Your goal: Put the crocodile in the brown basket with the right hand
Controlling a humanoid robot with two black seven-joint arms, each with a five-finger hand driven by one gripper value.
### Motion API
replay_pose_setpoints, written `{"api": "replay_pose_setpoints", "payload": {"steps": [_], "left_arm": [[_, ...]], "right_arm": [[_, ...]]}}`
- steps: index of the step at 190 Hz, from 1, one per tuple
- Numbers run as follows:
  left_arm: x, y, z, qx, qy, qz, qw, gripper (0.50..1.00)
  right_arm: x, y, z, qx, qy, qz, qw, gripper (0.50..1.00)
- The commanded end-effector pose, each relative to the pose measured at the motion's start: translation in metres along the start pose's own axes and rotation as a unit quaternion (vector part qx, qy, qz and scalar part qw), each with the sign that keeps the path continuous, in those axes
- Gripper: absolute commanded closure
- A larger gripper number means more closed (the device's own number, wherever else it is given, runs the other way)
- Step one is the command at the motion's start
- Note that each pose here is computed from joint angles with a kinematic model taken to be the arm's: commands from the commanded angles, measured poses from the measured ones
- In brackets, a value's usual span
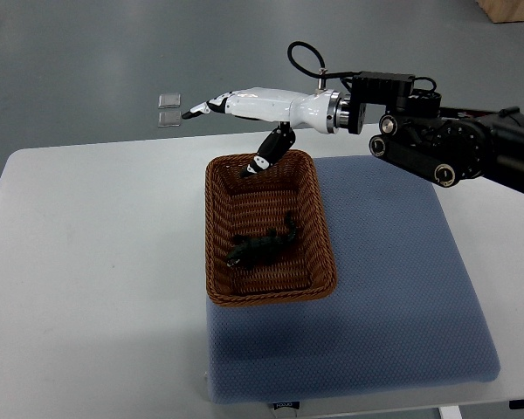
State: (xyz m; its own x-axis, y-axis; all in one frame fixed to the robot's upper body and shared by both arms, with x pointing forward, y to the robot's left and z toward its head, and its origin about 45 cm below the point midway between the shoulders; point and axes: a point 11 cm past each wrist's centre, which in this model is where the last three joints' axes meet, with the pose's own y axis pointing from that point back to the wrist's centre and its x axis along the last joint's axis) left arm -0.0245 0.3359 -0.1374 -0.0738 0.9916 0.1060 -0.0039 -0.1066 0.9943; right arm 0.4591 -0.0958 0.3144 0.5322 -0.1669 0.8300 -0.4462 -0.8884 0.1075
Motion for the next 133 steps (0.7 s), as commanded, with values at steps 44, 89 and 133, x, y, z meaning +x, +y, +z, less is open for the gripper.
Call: {"api": "replay_pose_setpoints", "payload": {"steps": [44, 89, 133], "left_arm": [[0.0, 0.0, 0.001, 0.0, 0.0, 0.0, 1.0, 0.5], [0.0, 0.0, 0.0, 0.0, 0.0, -0.001, 1.0, 0.5], [0.0, 0.0, 0.0, 0.0, 0.0, 0.0, 1.0, 0.5]], "right_arm": [[0.022, 0.078, 0.072, -0.084, -0.373, 0.141, 0.913, 0.57], [-0.007, 0.125, 0.124, -0.103, -0.525, 0.253, 0.806, 0.57], [-0.041, 0.16, 0.16, -0.146, -0.642, 0.303, 0.689, 0.57]]}}
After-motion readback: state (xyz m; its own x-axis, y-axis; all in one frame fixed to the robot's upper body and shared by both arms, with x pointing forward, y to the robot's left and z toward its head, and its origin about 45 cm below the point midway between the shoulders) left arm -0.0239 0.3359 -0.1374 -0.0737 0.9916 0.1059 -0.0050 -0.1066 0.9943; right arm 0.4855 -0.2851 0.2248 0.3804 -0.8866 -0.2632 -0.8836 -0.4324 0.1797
